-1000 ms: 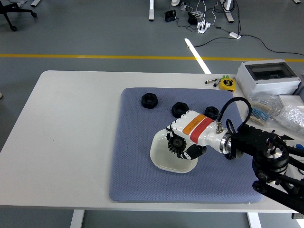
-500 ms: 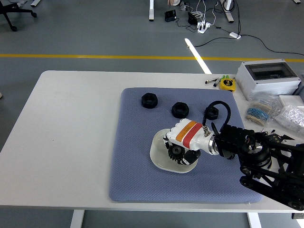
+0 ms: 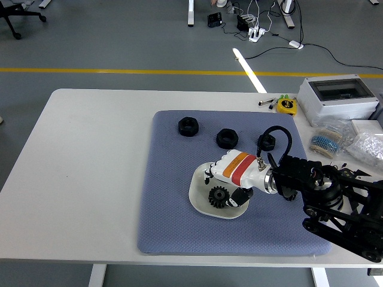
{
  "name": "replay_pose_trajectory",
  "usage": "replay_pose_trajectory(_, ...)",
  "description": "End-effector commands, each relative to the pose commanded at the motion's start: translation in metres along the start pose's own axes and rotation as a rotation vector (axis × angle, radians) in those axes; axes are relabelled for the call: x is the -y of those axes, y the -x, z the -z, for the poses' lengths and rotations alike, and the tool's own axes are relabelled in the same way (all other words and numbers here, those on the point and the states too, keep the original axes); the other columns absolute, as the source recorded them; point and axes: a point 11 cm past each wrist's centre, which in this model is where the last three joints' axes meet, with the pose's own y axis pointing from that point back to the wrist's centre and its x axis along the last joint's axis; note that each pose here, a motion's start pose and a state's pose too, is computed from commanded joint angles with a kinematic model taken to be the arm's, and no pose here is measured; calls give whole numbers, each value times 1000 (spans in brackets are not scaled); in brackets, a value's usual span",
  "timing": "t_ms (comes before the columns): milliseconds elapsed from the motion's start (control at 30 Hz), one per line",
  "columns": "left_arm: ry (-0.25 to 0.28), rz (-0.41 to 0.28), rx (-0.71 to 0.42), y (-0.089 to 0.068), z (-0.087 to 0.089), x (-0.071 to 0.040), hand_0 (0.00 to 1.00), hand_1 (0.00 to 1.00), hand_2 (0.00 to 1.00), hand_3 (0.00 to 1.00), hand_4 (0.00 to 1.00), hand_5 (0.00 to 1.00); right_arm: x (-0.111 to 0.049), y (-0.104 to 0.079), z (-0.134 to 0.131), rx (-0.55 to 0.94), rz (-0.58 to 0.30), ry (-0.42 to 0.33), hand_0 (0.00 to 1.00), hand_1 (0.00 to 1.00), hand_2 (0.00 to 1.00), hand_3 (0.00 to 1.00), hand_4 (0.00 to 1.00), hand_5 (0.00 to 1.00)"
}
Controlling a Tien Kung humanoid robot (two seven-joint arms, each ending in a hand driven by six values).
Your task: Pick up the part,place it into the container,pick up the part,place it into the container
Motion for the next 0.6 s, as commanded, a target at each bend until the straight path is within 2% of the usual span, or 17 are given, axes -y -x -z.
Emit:
replay_pose_trajectory(200, -2, 2, 1, 1, 1, 0, 662, 526, 543, 560, 632, 600, -6, -12, -10, 25, -45, 30, 239, 468, 747, 789, 977, 195)
replay_pose_trajectory(333, 0, 1, -3, 1, 0, 0, 662, 526, 543, 560, 632, 600, -16, -29, -32, 54, -100, 96, 239, 468, 747, 789, 977, 195)
replay_pose_trajectory(367, 1, 0, -3, 0, 0, 0, 662, 525, 544, 560, 631, 598, -19, -33, -38, 63, -116, 113, 238, 463, 724, 750, 972, 210)
replay_pose_trajectory(433, 2, -1, -2, 0, 0, 0, 662, 525, 544, 560, 631, 598, -27, -38, -53, 81, -137, 151, 238, 463, 724, 750, 972, 210)
replay_pose_trajectory(533, 2, -2, -1, -1, 0, 0, 662, 525, 544, 560, 631, 598, -37, -35, -71, 98, -124, 199, 238, 463, 724, 750, 972, 210)
replay_pose_trajectory(567, 2, -3, -1, -1, 0, 0, 662, 525, 542, 561, 631, 597, -39, -32, -75, 101, -113, 213, 240, 463, 711, 668, 964, 219)
replay_pose_trajectory(600, 2, -3, -1, -1, -1, 0, 662, 525, 542, 561, 631, 597, -42, -28, -80, 105, -99, 228, 240, 463, 711, 668, 964, 219)
